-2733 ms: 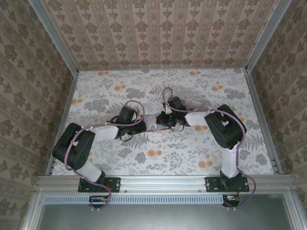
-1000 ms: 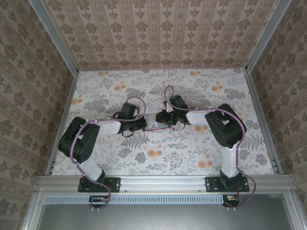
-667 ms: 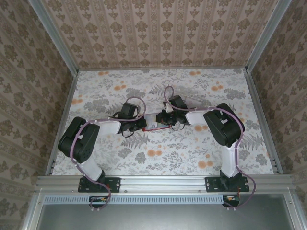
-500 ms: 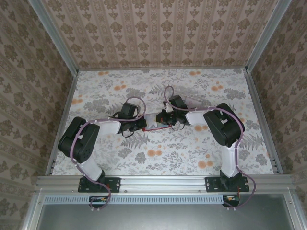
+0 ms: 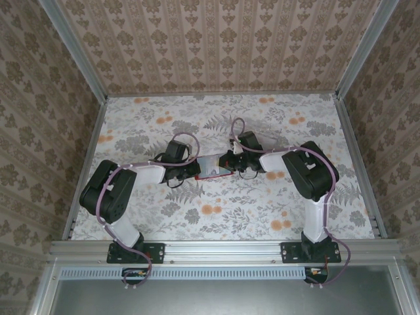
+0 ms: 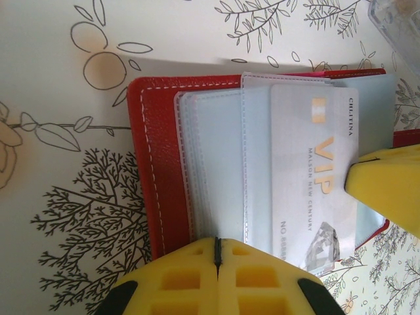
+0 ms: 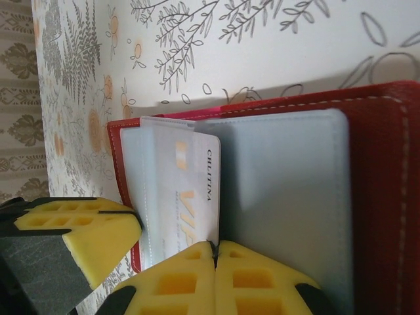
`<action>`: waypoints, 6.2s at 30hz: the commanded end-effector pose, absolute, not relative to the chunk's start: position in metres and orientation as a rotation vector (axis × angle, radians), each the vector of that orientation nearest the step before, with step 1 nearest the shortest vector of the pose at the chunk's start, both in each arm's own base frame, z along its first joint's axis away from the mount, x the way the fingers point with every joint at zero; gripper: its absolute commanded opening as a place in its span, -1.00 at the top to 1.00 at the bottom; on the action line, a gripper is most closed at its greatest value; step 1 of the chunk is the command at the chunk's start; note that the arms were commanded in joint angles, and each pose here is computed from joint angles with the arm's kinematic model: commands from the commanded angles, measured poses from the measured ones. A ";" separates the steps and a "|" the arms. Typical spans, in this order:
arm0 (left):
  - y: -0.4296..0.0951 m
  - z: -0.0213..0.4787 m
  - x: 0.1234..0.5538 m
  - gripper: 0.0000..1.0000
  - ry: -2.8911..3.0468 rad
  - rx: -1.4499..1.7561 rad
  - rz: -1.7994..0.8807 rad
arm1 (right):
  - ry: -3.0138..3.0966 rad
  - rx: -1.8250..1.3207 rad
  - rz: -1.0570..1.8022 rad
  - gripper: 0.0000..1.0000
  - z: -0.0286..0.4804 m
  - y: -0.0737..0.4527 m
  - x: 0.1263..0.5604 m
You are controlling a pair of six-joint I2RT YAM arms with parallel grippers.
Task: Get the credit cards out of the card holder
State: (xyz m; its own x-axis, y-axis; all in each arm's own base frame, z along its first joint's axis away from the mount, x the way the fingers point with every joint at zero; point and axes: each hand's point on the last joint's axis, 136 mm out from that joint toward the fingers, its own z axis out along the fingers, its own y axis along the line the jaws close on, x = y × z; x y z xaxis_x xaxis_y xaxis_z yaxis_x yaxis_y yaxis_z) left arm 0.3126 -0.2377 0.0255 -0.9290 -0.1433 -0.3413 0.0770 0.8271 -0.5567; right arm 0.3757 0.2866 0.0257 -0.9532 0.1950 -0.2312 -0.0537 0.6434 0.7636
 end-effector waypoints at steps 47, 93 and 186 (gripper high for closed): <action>-0.191 0.171 0.277 -0.88 2.225 0.007 -0.829 | 2.233 -0.392 0.373 1.00 0.225 0.180 0.368; -0.154 0.155 0.235 -0.99 2.168 -0.057 -0.807 | 2.130 -1.345 -0.560 1.00 0.117 0.191 0.467; -0.067 0.188 0.330 -1.00 2.146 -0.141 0.254 | 1.748 0.032 -0.215 -1.00 0.217 0.032 0.317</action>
State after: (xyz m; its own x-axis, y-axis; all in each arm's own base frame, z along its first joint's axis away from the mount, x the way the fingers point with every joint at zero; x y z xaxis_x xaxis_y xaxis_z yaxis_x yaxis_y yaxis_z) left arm 0.3200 -0.1051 0.1700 -0.6293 -0.1188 -0.7680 -0.0932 0.9927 -0.0771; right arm 0.3169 0.0583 0.2133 -0.2364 -0.0813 -0.9682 0.0014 0.9965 -0.0840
